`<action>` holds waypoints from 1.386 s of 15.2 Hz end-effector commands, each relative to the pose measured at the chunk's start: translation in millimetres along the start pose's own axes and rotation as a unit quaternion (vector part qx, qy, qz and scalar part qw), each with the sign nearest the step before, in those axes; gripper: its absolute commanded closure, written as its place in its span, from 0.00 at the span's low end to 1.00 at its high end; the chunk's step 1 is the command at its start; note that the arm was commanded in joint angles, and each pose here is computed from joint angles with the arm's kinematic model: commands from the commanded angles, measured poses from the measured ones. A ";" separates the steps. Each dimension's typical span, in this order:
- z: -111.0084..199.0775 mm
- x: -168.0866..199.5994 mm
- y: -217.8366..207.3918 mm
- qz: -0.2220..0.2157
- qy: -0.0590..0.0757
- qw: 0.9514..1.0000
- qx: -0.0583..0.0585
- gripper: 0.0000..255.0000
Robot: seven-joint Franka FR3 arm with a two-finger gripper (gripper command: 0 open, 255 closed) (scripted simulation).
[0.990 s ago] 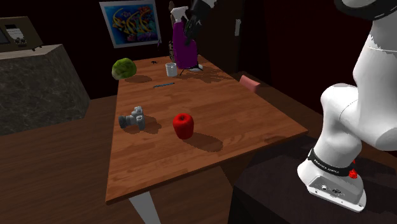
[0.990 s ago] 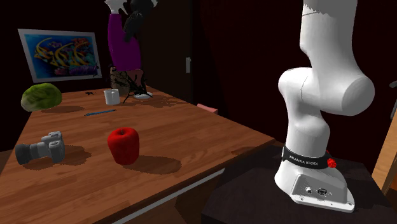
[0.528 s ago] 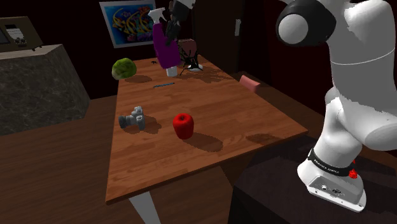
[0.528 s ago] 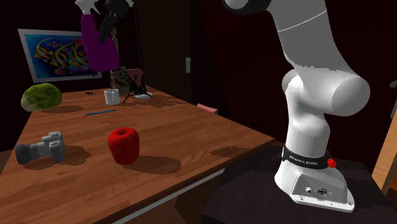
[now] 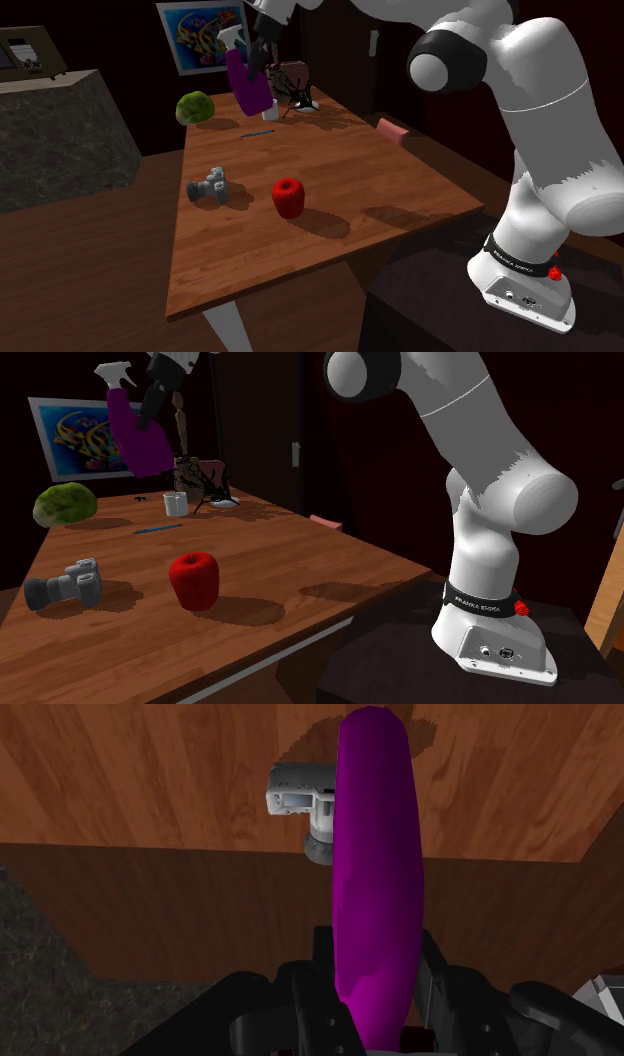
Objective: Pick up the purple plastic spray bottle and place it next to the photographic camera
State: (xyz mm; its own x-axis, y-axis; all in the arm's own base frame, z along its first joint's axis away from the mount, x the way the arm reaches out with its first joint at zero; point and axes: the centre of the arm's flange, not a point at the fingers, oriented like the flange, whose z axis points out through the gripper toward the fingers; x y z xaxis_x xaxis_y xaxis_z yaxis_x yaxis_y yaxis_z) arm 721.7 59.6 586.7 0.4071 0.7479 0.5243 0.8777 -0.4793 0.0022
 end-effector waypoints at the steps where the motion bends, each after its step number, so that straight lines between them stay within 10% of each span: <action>1: 8.5 -6.7 -0.3 0.000 0.000 1.000 0.000 1.00; 21: 98.4 -62.1 -0.6 0.000 0.000 1.000 0.000 1.00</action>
State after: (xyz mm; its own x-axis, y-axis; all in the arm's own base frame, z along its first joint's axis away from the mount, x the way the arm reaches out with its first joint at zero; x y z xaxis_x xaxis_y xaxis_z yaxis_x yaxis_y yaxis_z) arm 721.0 58.4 475.8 0.4069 0.7481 0.5242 0.8778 -0.4791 0.0023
